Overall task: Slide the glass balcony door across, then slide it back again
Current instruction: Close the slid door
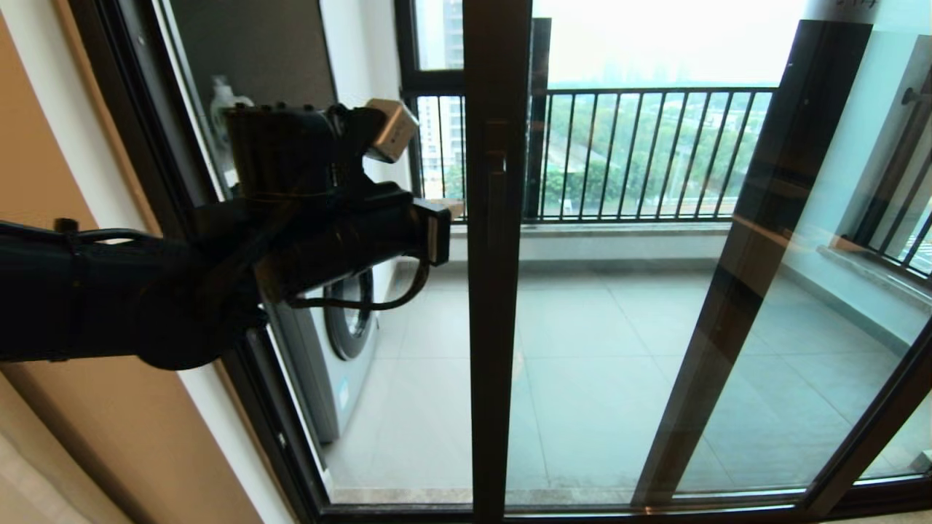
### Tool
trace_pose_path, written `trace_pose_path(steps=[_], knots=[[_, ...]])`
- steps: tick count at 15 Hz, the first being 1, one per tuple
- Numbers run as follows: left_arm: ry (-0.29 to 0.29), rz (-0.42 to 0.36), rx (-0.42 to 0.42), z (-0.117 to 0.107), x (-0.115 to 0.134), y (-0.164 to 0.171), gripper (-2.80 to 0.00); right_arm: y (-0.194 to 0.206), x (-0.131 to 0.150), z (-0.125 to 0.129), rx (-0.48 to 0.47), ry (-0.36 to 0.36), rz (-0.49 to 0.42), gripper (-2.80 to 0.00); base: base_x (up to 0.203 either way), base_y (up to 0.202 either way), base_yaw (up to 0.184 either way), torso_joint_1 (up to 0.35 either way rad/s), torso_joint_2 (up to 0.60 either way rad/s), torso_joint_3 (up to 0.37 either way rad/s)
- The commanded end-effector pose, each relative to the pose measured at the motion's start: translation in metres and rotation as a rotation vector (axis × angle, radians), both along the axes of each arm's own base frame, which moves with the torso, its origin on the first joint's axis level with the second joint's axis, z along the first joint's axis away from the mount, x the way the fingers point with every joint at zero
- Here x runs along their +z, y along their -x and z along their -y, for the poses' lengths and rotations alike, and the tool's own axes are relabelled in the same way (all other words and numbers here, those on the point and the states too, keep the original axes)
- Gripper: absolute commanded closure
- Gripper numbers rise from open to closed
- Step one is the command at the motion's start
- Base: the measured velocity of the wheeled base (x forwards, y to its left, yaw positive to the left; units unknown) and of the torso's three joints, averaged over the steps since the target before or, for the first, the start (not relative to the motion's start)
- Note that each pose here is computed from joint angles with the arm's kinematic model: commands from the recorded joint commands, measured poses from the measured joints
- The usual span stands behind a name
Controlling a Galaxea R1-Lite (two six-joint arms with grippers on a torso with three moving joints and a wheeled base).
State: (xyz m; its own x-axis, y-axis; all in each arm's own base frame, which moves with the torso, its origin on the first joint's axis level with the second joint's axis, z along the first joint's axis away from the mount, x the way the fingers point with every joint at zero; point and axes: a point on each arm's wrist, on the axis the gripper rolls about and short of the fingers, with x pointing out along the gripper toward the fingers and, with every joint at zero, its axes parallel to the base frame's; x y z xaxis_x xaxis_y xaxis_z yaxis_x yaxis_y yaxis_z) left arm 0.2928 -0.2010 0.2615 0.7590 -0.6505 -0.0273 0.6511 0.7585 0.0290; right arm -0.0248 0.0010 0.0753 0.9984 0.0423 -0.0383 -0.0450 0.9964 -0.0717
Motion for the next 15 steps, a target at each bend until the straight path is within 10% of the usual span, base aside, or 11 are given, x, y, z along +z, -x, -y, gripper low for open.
trace_pose_path(steps=[1,15], knots=[[-0.015,-0.020,-0.024,0.027,-0.015,-0.014,0.00,0.000,0.000,0.000,0.001,0.000,-0.002,0.00,0.000,0.000,0.000,0.000,0.00,0.000],[0.042,0.055,0.089,0.099,-0.026,-0.056,0.00,0.000,0.000,0.000,0.001,0.001,-0.003,0.00,0.000,0.000,0.000,0.000,0.00,0.000]])
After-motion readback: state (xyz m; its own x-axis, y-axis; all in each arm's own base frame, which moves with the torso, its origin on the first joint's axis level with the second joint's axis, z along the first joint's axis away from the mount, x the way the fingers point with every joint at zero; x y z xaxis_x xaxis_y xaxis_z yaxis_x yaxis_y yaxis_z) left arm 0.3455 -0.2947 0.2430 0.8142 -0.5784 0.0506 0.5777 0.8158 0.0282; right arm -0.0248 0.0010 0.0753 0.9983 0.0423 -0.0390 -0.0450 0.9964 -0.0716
